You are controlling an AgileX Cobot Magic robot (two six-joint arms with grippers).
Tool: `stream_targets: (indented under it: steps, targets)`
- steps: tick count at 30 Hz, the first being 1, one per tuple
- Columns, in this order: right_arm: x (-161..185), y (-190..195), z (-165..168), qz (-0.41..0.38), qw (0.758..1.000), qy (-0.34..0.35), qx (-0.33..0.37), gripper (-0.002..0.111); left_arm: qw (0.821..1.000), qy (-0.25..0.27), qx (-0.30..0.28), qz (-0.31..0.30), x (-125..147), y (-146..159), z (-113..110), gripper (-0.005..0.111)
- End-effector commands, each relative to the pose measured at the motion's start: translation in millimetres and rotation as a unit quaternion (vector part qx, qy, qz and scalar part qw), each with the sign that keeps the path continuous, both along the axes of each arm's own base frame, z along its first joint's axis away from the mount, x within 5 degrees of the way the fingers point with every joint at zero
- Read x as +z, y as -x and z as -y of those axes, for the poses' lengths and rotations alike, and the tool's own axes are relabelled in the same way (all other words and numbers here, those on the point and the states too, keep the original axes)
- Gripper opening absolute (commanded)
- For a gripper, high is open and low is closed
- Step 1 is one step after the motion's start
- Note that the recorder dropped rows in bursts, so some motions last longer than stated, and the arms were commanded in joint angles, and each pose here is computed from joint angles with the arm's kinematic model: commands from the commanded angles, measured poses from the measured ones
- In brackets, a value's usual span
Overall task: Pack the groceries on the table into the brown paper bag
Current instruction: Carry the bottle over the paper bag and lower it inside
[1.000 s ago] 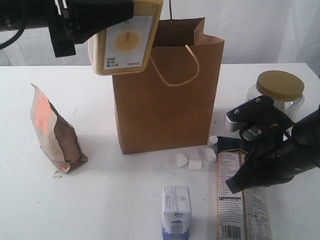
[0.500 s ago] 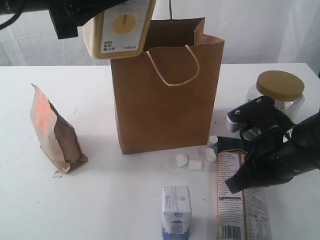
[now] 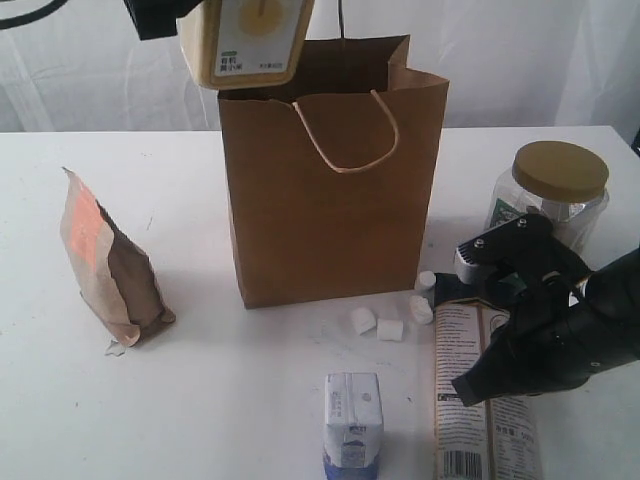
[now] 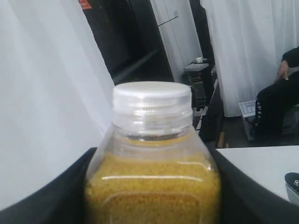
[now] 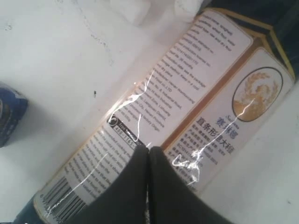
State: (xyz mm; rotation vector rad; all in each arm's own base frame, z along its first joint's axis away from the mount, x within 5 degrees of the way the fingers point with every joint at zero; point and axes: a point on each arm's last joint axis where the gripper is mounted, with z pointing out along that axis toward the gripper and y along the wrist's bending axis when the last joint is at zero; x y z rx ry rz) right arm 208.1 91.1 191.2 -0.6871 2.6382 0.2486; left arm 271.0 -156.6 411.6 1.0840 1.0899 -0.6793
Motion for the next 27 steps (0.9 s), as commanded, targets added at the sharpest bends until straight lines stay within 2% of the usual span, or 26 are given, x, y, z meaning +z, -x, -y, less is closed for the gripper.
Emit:
stream_targets:
  steps: [1,11,17,25,27]
  targets:
    - [0.0,0.2,2.3,-0.001,1.000,-0.001,-0.007,0.000,0.996,0.018,-0.012,0.083,16.0,1.1,1.2,0.000]
    - [-0.3,1.8,1.4,-0.013,1.000,-0.009,-0.012,0.000,0.995,0.024,-0.015,0.100,25.5,-25.9,9.7,0.000]
    - [-0.7,3.9,0.5,-0.027,0.999,-0.015,-0.016,0.000,0.997,0.018,-0.016,0.079,7.1,-55.3,18.7,0.000]
    - [-0.7,3.7,0.5,-0.026,0.999,-0.015,-0.017,0.000,0.993,0.030,-0.102,0.058,-21.8,-72.3,31.6,0.000]
    - [-0.7,3.7,0.5,-0.026,0.999,-0.015,-0.017,0.000,0.992,0.032,-0.109,0.059,-22.0,-72.2,32.1,0.000]
